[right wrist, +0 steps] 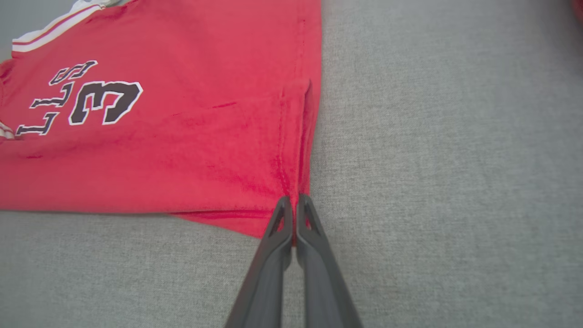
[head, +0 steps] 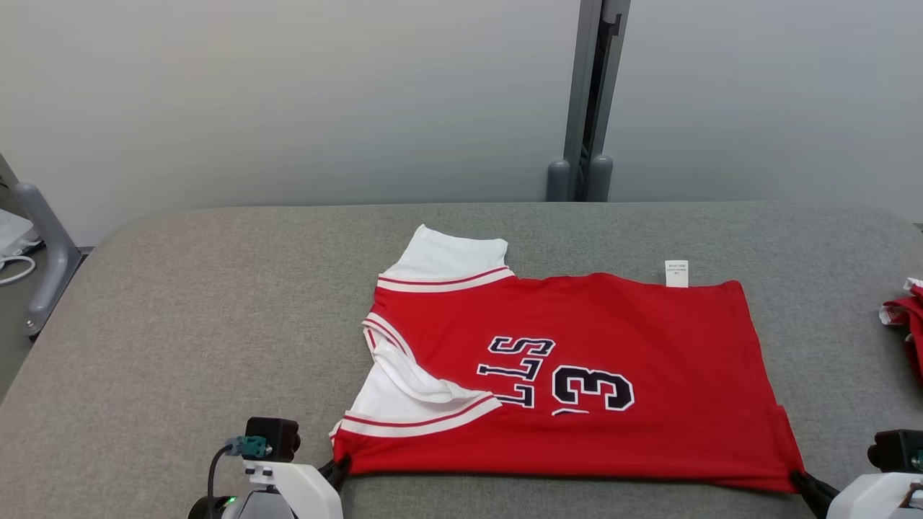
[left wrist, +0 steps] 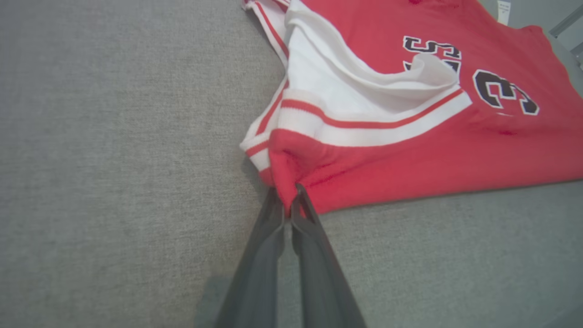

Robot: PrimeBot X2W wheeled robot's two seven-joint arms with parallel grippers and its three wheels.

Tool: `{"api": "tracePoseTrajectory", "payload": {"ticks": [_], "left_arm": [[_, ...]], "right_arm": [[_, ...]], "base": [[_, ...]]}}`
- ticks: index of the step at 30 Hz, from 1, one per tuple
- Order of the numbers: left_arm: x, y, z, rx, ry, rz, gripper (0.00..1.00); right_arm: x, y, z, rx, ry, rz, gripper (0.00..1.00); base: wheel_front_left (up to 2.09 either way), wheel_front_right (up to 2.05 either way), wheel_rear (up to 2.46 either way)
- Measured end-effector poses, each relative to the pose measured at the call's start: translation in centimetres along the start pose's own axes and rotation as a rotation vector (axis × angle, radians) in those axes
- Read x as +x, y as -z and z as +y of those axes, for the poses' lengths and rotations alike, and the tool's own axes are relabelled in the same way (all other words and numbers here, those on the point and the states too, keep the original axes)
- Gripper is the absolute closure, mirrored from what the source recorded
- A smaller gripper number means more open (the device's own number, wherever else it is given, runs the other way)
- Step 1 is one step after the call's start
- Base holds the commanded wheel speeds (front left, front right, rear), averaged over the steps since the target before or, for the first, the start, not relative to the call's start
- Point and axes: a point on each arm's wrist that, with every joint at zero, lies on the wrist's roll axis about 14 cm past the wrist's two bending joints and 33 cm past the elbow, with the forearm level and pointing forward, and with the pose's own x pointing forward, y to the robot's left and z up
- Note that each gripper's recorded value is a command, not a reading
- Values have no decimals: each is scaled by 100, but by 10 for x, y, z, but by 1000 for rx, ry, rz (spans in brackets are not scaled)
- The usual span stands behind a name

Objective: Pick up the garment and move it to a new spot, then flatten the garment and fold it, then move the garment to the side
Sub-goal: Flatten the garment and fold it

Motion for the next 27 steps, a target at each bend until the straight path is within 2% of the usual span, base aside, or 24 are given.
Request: {"api": "tracePoseTrajectory", "payload": {"ticks": [18,27], "left_arm": [[-38,17,-5,73,69,122,100],[-62,21,-16,66,82,158,100]], "right_arm": [[-31,16,-2,67,-75,167,100],[-43,22,-10,50,-78,206,100]], "base": [[0,0,0],[0,0,0]]}}
